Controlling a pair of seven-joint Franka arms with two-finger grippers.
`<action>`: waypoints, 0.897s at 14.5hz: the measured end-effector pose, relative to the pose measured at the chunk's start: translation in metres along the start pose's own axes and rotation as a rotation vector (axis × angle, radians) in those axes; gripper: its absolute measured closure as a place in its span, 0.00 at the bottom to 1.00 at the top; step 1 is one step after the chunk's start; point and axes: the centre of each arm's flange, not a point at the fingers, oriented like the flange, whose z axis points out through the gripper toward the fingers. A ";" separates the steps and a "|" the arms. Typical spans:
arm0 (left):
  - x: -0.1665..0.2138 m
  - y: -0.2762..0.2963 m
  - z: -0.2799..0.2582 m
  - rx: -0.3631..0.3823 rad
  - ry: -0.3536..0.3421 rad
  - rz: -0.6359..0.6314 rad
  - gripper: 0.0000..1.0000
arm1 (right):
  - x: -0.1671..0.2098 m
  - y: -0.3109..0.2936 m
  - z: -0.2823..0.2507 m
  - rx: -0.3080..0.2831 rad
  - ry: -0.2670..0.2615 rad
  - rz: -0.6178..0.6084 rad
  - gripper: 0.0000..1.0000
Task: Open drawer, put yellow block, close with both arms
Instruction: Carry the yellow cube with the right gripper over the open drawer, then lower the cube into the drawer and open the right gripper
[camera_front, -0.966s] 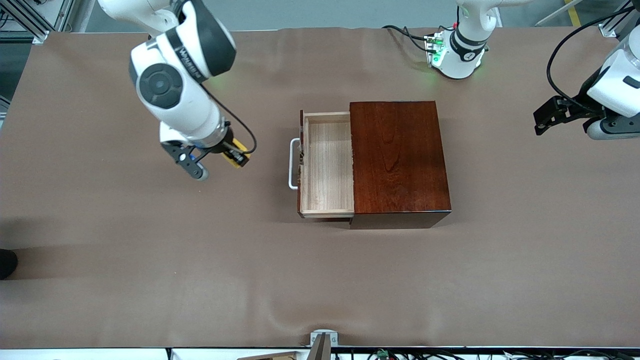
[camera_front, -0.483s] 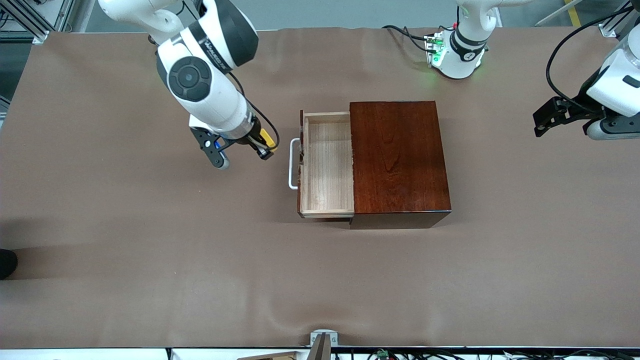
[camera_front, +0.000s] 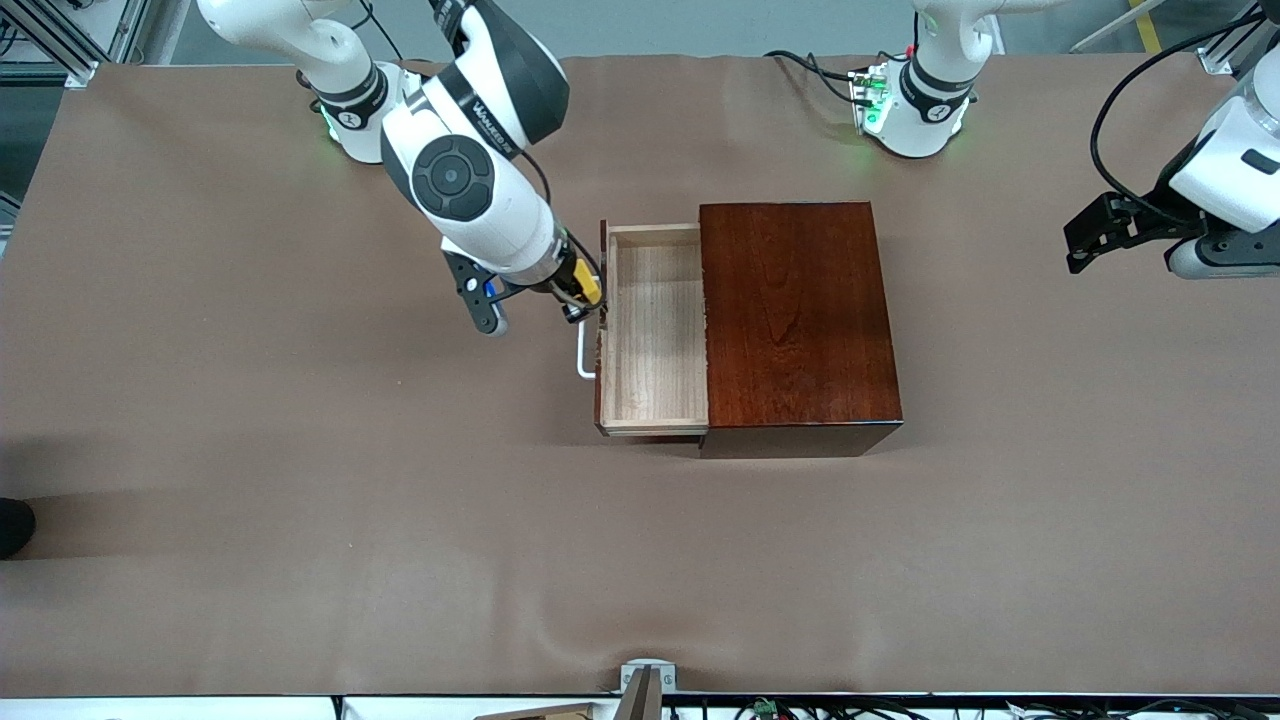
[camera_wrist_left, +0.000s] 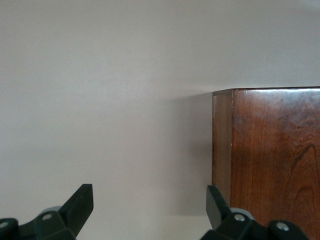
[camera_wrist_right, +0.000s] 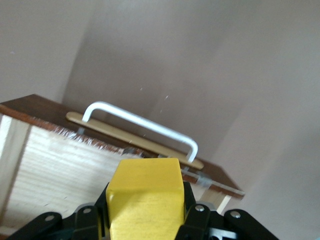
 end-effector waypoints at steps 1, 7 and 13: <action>0.000 0.000 0.000 -0.004 0.000 0.004 0.00 | -0.005 0.000 0.004 0.001 -0.001 0.011 0.44; 0.000 0.001 0.001 -0.007 -0.003 0.013 0.00 | -0.040 -0.007 0.052 0.019 0.003 0.104 0.44; 0.000 0.001 0.005 -0.006 -0.011 0.020 0.00 | -0.039 -0.016 0.074 0.034 0.003 0.194 0.44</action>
